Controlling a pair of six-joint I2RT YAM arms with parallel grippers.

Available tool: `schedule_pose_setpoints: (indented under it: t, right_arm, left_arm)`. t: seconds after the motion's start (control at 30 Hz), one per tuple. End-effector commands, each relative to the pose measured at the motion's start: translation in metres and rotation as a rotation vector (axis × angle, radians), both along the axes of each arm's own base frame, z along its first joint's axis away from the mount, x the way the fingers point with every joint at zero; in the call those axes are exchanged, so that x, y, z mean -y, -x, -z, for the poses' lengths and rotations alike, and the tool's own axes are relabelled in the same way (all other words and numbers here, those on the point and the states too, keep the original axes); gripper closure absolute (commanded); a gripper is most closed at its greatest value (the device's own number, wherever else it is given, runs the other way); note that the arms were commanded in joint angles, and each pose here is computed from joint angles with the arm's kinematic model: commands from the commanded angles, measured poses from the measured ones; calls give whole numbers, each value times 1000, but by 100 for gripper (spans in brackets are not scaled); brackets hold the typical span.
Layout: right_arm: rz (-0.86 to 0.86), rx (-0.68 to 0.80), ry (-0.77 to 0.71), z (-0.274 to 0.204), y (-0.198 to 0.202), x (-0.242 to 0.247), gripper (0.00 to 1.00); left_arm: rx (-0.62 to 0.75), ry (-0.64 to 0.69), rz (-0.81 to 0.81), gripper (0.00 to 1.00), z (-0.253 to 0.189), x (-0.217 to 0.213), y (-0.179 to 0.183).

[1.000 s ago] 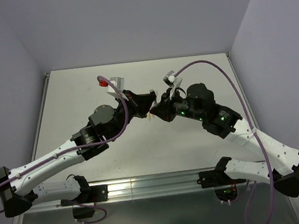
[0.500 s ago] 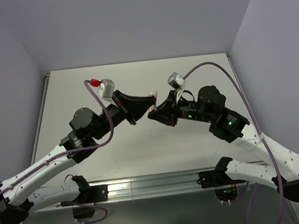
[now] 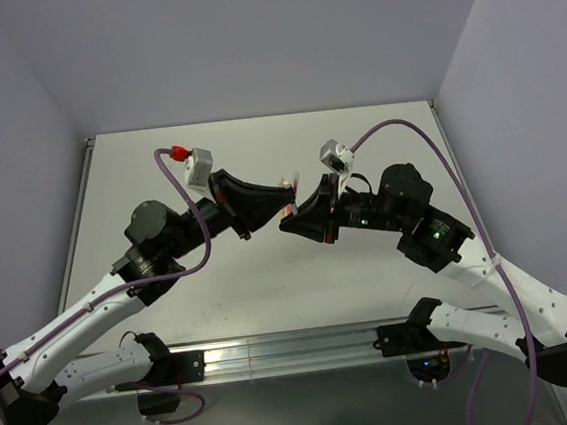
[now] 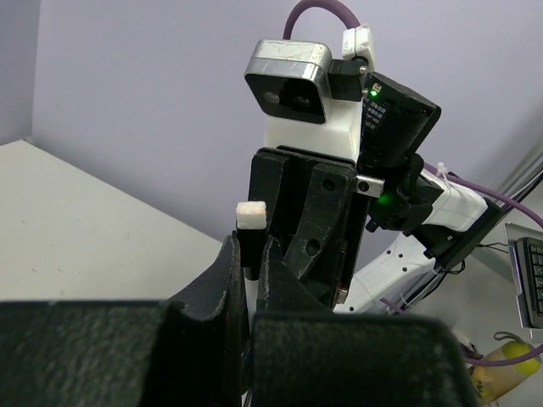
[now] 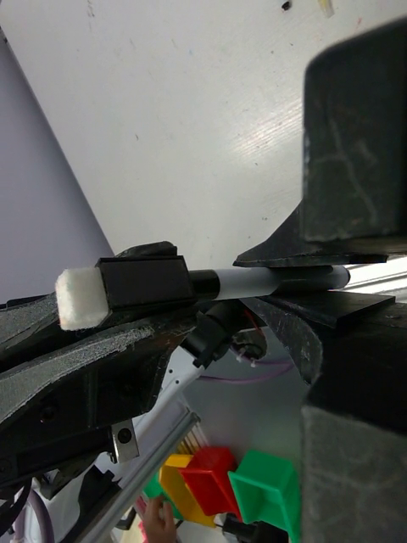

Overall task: Insert the pens into the pen caps
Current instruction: Press the pen cap onto the pen, then place the pen at the center of the board.

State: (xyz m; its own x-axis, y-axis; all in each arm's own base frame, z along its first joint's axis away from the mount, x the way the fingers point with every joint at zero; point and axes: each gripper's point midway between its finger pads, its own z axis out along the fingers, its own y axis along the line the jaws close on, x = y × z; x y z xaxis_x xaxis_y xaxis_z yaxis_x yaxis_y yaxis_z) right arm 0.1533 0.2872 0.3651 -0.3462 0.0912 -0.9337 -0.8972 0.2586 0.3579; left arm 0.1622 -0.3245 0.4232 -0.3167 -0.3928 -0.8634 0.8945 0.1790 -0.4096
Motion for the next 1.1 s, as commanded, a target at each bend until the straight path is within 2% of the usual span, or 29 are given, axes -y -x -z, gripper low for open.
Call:
schedule_pose_setpoints:
  t: [0.0, 0.23, 0.33, 0.37, 0.43, 0.47, 0.53, 0.6, 0.7, 0.73, 0.8, 0.87, 0.93, 0.97, 1.03, 1.07]
  right_arm:
    - [105, 259, -297, -108, -4, 26, 100]
    - [88, 223, -242, -99, -6, 20, 98]
    - [111, 206, -209, -91, -11, 21, 86]
    - [134, 201, -202, -89, -15, 22, 79]
    - [152, 185, -176, -82, -18, 23, 71]
    - [166, 176, -168, -80, -20, 24, 61]
    - [179, 148, -127, -69, -24, 24, 53]
    - [196, 117, -83, -57, -28, 25, 49]
    - [241, 74, -40, -40, -32, 30, 45]
    - [264, 68, -34, -37, -33, 35, 43]
    - [361, 36, 3, -26, -44, 46, 40]
    - [422, 18, 29, -20, -53, 53, 36]
    - [479, -6, 56, -16, -61, 59, 35]
    - [491, -15, 68, -15, -66, 57, 34]
    - [533, -45, 102, -8, -73, 61, 33]
    - [542, -54, 117, -5, -77, 60, 33]
  left_arm:
    - [-169, -242, 99, 100, 83, 11, 11]
    - [-194, -201, -51, 100, 67, 2, -19]
    - [-223, -171, -155, 100, 55, -5, -42]
    - [-224, -153, -193, 100, 47, -9, -52]
    - [-247, -126, -274, 100, 39, -18, -68]
    - [-244, -107, -315, 100, 28, -25, -78]
    - [-266, -99, -413, 100, 23, -38, -97]
    - [-264, -70, -499, 100, 6, -52, -111]
    - [-332, -160, -630, 100, 21, -72, -136]
    - [-366, -202, -703, 100, 35, -81, -153]
    - [-439, -302, -773, 100, 60, -95, -164]
    - [-513, -396, -856, 100, 92, -107, -190]
    - [-615, -558, -945, 99, 147, -121, -212]
    - [-627, -583, -967, 100, 150, -122, -222]
    - [-717, -737, -981, 99, 205, -125, -238]
    - [-727, -758, -986, 99, 211, -124, -247]
